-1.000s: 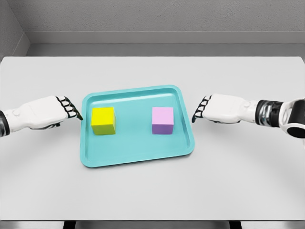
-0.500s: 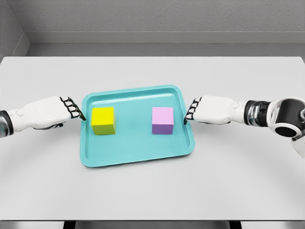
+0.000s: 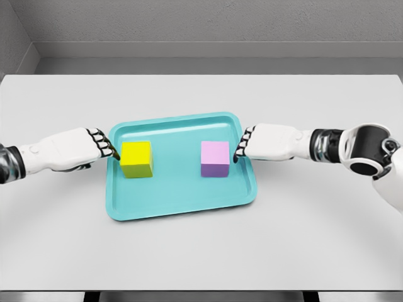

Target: Push two cubes

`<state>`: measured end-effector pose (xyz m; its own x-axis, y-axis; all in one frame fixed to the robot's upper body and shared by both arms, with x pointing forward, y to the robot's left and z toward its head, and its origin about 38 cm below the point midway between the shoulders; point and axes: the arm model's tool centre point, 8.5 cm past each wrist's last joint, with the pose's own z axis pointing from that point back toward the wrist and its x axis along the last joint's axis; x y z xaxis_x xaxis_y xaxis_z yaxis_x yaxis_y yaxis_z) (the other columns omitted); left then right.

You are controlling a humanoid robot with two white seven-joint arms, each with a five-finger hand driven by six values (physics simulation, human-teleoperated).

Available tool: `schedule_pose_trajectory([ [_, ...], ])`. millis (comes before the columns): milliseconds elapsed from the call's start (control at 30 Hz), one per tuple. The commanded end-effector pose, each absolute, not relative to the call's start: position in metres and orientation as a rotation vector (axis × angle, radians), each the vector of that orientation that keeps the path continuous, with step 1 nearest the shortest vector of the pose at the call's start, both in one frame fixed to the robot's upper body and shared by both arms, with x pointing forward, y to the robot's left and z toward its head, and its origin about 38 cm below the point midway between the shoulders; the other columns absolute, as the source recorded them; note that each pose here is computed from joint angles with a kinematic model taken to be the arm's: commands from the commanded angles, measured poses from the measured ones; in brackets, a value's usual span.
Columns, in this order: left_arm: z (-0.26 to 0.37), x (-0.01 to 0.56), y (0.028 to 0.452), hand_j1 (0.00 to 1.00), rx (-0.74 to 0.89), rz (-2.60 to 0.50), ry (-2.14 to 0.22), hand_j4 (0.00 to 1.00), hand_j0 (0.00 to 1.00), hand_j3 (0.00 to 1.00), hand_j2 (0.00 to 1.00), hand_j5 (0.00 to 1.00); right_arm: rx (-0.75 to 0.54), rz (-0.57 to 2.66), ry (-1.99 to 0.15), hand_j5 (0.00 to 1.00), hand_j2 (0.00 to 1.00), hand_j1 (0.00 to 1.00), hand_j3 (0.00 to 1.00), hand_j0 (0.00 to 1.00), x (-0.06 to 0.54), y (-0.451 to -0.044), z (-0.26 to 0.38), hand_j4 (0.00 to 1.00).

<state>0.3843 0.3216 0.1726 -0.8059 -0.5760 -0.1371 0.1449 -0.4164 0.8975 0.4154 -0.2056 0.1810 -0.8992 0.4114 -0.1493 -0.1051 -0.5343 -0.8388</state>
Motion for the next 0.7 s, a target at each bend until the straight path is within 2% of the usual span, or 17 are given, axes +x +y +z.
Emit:
schedule_pose_trajectory([
  [0, 0.173, 0.384, 0.319, 0.75, 0.599, -2.246, -1.367, 0.75, 0.75, 0.75, 0.75, 0.75, -0.461, 2.480, -1.313, 0.72, 0.72, 0.72, 0.72, 0.72, 0.413, -0.202, 0.177, 0.72],
  [667, 0.174, 0.391, 0.286, 0.75, 0.561, -2.264, -1.405, 0.75, 0.75, 0.75, 0.75, 0.75, -0.445, 2.552, -1.341, 0.72, 0.72, 0.72, 0.72, 0.72, 0.415, -0.173, 0.181, 0.72],
])
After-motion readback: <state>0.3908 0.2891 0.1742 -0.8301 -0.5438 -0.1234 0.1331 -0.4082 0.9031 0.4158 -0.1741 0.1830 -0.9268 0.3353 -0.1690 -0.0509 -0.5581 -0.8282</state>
